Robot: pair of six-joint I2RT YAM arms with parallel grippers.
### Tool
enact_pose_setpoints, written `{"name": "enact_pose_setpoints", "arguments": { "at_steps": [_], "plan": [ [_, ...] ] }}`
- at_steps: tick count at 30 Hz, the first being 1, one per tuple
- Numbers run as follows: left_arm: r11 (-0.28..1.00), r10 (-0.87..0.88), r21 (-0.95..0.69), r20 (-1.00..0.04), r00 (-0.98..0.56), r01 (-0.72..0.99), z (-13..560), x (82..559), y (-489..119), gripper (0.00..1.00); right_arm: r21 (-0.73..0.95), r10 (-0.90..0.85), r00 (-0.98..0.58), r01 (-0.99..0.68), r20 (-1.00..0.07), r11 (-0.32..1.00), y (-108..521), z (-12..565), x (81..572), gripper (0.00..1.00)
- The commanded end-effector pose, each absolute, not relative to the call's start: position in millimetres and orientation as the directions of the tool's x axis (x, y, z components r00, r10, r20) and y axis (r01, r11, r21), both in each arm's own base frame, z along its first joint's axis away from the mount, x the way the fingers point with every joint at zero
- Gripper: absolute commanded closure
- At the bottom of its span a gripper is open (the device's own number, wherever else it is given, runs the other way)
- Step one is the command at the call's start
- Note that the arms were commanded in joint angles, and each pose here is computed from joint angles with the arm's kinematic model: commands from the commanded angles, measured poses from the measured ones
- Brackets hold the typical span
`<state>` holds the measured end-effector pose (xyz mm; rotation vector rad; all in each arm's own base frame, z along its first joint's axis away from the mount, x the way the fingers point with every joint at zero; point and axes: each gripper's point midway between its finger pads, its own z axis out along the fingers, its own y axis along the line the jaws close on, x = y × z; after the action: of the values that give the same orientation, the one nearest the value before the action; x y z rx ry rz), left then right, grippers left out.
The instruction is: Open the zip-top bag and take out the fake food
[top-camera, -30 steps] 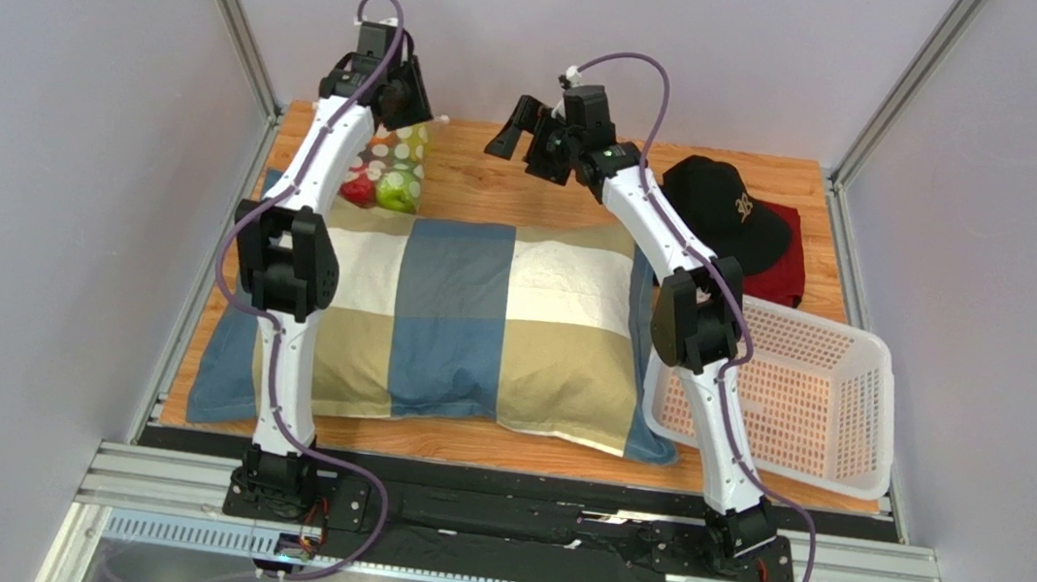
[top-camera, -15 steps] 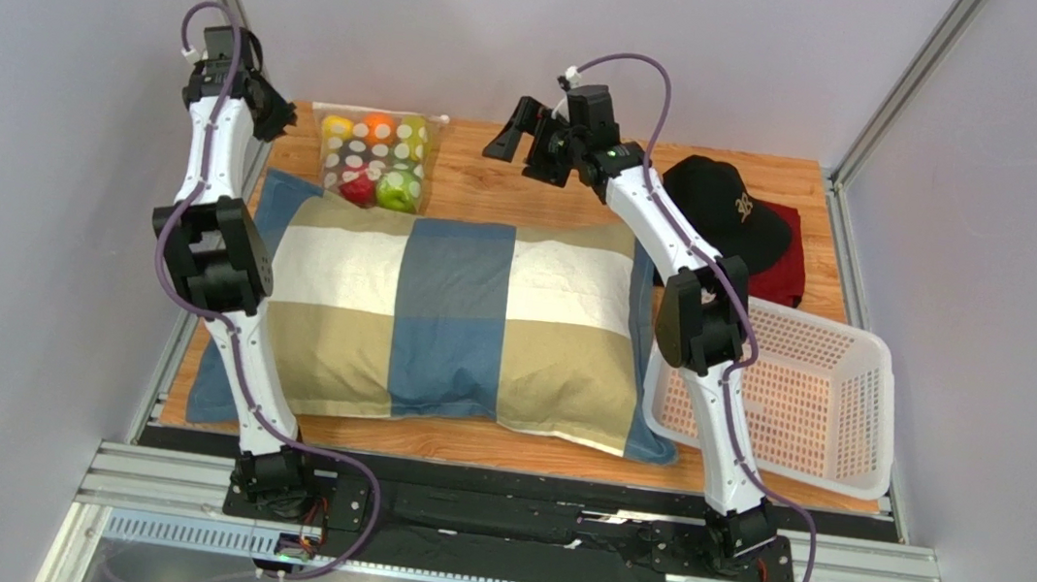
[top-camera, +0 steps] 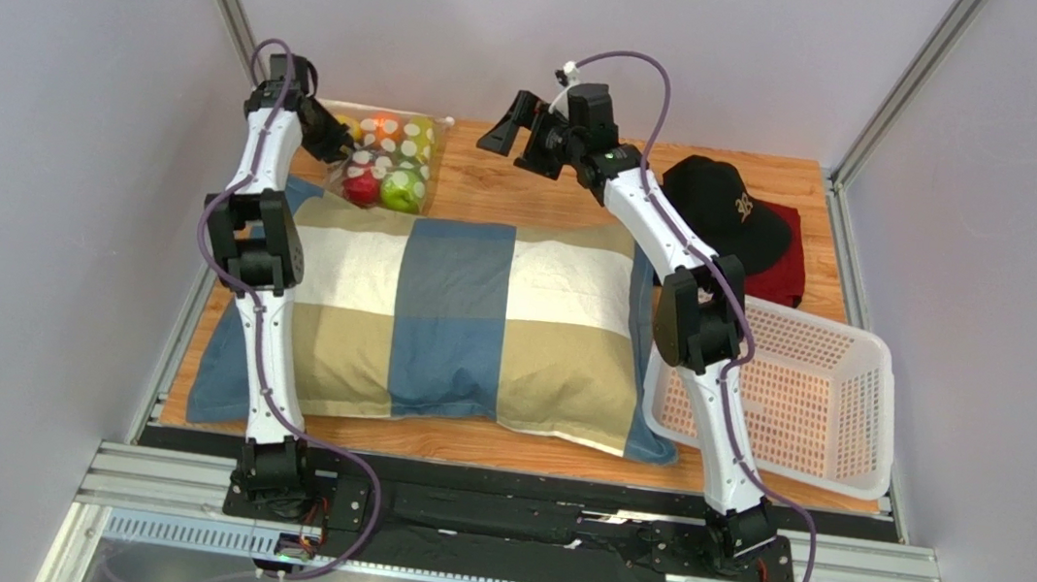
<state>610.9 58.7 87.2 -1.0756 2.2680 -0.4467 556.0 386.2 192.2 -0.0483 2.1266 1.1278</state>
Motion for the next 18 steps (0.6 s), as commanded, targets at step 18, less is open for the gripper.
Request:
{"name": "enact_pose_setpoints", "arguments": {
  "at_steps": [18],
  "plan": [
    [0.655, -0.588, -0.715, -0.279, -0.759, -0.245, 124, 603, -139, 0.69, 0.671, 0.29, -0.717, -0.323, -0.634, 0.668, 360, 173, 580, 0.0]
  ]
}}
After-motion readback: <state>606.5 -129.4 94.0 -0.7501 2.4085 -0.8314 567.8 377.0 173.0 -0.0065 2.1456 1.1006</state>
